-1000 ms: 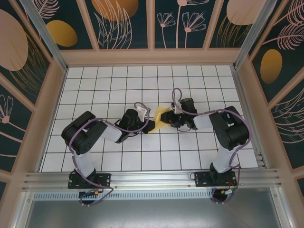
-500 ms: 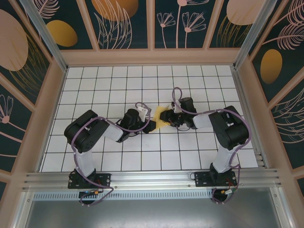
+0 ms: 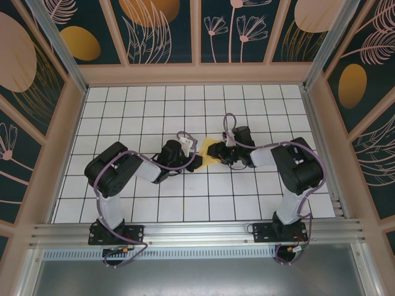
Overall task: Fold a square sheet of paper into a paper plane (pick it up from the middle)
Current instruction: Fourth fold the wing at the center of the table.
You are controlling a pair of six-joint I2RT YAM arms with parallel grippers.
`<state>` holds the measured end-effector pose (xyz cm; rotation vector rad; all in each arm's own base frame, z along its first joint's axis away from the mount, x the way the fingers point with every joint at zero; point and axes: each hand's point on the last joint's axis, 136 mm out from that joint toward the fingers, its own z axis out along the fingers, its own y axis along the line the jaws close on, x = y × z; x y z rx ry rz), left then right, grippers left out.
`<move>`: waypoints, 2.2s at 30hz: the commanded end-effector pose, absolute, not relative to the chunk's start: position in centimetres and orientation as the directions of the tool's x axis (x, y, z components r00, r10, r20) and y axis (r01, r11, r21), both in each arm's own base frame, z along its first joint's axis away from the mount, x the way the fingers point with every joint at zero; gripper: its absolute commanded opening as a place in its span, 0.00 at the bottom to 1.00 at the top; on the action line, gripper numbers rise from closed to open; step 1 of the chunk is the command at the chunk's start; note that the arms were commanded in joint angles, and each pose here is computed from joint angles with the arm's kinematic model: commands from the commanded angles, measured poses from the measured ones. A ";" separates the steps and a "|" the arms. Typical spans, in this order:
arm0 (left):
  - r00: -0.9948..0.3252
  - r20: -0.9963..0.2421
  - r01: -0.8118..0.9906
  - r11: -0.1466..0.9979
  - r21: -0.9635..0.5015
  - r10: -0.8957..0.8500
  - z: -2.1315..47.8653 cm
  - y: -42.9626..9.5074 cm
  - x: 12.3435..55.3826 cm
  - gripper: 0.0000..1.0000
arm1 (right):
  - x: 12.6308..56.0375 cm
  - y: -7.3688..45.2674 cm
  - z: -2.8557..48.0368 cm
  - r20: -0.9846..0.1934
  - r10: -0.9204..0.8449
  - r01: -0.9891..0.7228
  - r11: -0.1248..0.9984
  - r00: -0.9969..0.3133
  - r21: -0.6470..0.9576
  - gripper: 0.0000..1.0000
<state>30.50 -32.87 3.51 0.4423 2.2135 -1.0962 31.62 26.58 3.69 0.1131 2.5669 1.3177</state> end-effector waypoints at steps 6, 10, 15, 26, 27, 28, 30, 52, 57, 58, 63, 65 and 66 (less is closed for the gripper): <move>-0.777 -0.630 0.503 0.588 -0.633 -0.014 3.5 -32.9 31.1 0.12 | 31.7 24.6 -0.7 -0.153 0.224 0.063 0.734 -0.963 0.677 0.45; -0.786 -0.618 0.495 0.583 -0.644 -0.016 3.3 -32.9 31.1 0.19 | 31.7 24.2 -1.4 -0.130 0.241 0.101 0.754 -0.962 0.648 0.45; -0.796 -0.605 0.493 0.583 -0.646 0.002 2.7 -33.0 30.9 0.25 | 31.6 23.9 -1.9 -0.104 0.260 0.140 0.767 -0.960 0.626 0.45; -0.786 -0.618 0.499 0.583 -0.641 -0.005 3.7 -33.0 31.2 0.24 | 31.4 22.8 -3.2 -0.069 0.279 0.199 0.816 -0.958 0.542 0.47; -0.783 -0.622 0.498 0.585 -0.640 -0.015 4.1 -32.9 31.3 0.27 | 31.3 22.6 -3.5 -0.060 0.282 0.210 0.825 -0.958 0.525 0.46; -0.779 -0.627 0.496 0.588 -0.638 -0.023 4.6 -32.7 31.3 0.29 | 31.2 22.4 -3.8 -0.054 0.283 0.217 0.833 -0.958 0.509 0.47; -0.770 -0.637 0.491 0.604 -0.628 -0.036 5.5 -32.3 31.4 0.34 | 31.0 22.0 -4.2 -0.045 0.286 0.229 0.842 -0.957 0.488 0.47; -0.829 -0.550 0.371 0.640 -0.673 -0.098 6.4 -31.5 31.3 0.18 | 30.2 20.8 -6.2 0.031 0.318 0.308 0.887 -0.948 0.344 0.56; -0.849 -0.524 0.381 0.615 -0.690 -0.061 5.7 -32.4 30.9 0.17 | 30.0 20.6 -6.5 0.048 0.333 0.330 0.886 -0.942 0.325 0.57; -0.853 -0.520 0.382 0.612 -0.692 -0.056 5.5 -32.5 30.8 0.17 | 30.0 20.6 -6.6 0.051 0.335 0.333 0.886 -0.941 0.322 0.57; -0.855 -0.516 0.369 0.637 -0.677 -0.053 4.8 -32.4 31.3 0.17 | 29.9 20.5 -6.7 0.061 0.338 0.339 0.886 -0.939 0.317 0.58; -0.855 -0.515 0.362 0.648 -0.670 -0.054 4.5 -32.3 31.5 0.17 | 29.9 20.6 -6.6 0.060 0.337 0.338 0.885 -0.940 0.321 0.58; -0.855 -0.515 0.357 0.657 -0.665 -0.057 4.3 -32.3 31.6 0.16 | 29.9 20.7 -6.5 0.061 0.335 0.337 0.884 -0.940 0.325 0.58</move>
